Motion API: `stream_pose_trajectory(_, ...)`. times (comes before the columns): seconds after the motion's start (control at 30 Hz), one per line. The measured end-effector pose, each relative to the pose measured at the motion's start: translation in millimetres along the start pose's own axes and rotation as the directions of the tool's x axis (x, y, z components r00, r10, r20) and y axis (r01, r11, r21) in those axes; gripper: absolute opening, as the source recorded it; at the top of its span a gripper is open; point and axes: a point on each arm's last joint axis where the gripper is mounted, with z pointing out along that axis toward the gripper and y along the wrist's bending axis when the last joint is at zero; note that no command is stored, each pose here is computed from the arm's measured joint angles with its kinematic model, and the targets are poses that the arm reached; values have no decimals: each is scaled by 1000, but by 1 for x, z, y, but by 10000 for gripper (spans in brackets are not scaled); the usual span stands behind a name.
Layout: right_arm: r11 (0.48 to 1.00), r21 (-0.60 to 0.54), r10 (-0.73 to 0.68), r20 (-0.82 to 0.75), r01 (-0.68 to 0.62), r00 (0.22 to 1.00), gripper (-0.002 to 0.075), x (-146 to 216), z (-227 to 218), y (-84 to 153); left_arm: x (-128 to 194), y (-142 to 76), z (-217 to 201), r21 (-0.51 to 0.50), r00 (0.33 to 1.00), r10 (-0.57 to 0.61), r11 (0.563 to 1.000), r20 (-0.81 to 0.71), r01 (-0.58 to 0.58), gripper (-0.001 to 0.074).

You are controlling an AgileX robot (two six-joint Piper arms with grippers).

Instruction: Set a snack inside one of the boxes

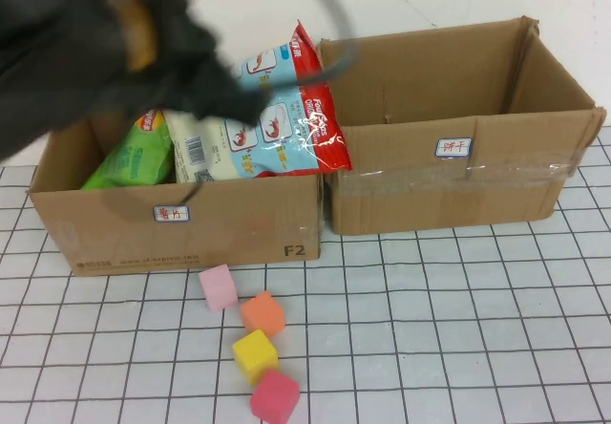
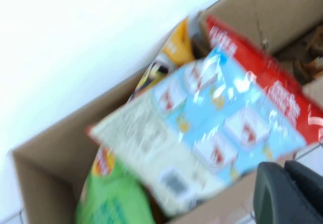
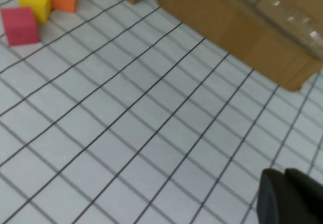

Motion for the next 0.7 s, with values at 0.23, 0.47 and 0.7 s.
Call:
stream_pose_trajectory(0.23,998,-53,29,-43,-31,999,-1,30,16,15,84,13,-67,33,988,-87,996,129,83,-1)
stream_pose_trajectory(0.47,991,-102,81,-24,-83,996,-1,29,17,20,143,23,-107,32,967,-153,988,205,150,-1)
stream_pose_trajectory(0.7,990,-111,91,-21,-93,996,-1,29,17,21,157,30,-127,22,948,-159,987,276,159,-1)
